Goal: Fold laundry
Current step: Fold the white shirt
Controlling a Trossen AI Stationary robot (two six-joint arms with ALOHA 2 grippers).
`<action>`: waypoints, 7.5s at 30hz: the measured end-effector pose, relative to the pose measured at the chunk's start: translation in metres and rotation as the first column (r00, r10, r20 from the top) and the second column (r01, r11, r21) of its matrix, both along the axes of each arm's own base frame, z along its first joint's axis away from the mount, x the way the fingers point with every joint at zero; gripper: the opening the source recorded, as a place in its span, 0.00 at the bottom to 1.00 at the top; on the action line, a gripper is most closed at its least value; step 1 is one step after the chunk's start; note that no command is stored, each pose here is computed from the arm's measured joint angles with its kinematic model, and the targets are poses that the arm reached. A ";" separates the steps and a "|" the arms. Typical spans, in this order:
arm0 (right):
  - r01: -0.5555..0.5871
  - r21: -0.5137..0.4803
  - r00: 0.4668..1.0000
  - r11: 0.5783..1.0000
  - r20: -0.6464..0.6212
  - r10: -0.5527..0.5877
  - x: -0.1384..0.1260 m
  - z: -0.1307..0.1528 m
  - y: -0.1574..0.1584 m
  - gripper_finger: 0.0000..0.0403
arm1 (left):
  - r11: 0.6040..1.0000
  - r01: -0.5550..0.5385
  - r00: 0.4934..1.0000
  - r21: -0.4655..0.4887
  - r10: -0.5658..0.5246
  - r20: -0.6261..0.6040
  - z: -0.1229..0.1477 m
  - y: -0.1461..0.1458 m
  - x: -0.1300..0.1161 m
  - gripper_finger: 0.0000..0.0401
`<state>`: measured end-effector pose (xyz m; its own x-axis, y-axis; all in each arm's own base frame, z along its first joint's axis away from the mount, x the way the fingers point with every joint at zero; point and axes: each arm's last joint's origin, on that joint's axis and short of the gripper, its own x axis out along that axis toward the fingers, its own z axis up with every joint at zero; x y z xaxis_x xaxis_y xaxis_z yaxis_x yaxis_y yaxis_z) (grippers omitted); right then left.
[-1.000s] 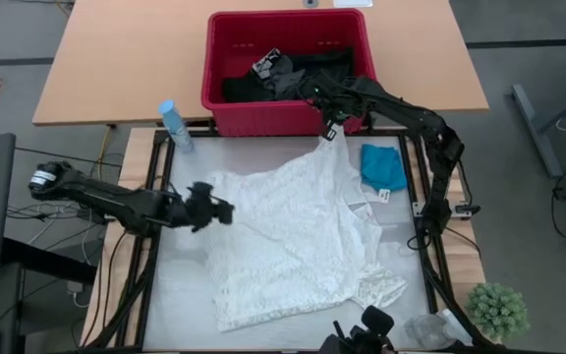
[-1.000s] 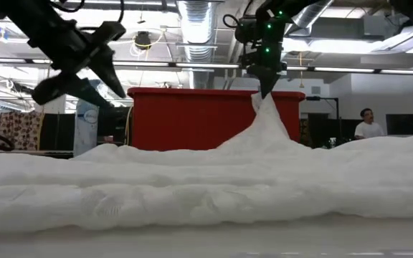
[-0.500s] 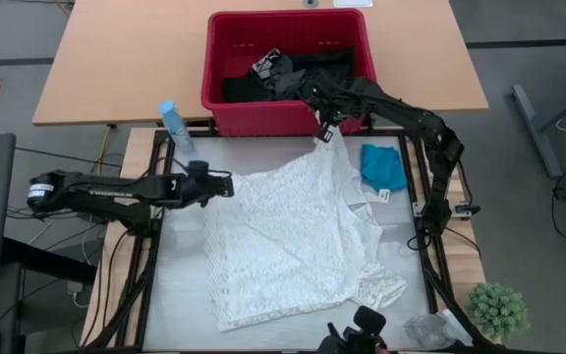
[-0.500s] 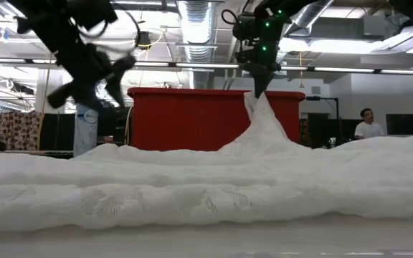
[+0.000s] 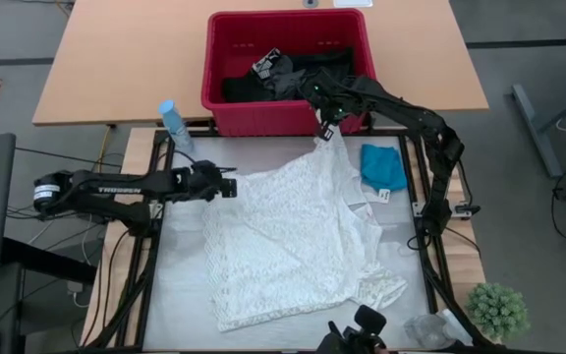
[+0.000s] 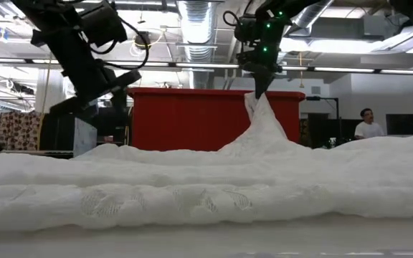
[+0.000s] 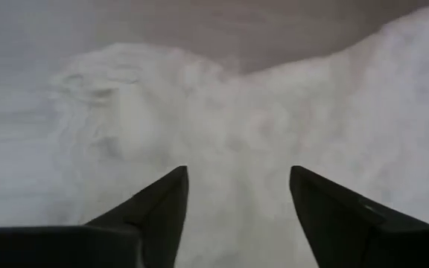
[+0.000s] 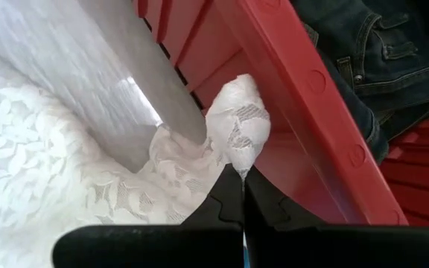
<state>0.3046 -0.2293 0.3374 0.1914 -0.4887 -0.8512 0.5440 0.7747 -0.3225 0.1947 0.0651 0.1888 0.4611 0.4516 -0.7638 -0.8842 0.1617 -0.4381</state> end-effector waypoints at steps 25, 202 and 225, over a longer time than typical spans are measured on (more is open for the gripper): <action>-0.002 0.003 1.000 1.000 0.002 0.002 0.000 0.000 0.000 0.04 | 0.976 -0.036 0.999 -0.216 0.042 0.020 -0.037 0.044 0.013 0.56; 0.024 -0.876 0.642 0.481 0.382 0.664 -0.147 0.249 0.265 0.04 | 0.502 0.554 0.645 0.665 -0.764 0.040 0.382 -0.031 -0.131 0.06; -0.125 -0.747 0.480 0.653 0.531 0.699 -0.124 0.224 0.453 0.04 | 0.654 0.617 0.445 0.438 -0.749 0.491 0.378 -0.076 -0.175 0.01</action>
<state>0.1805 0.2242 0.5617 0.8921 -0.4342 0.1252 0.4442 0.7918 -0.4192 0.0194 -0.0109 0.5670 0.9795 -0.1332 -0.1511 -0.0090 0.7205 -0.6934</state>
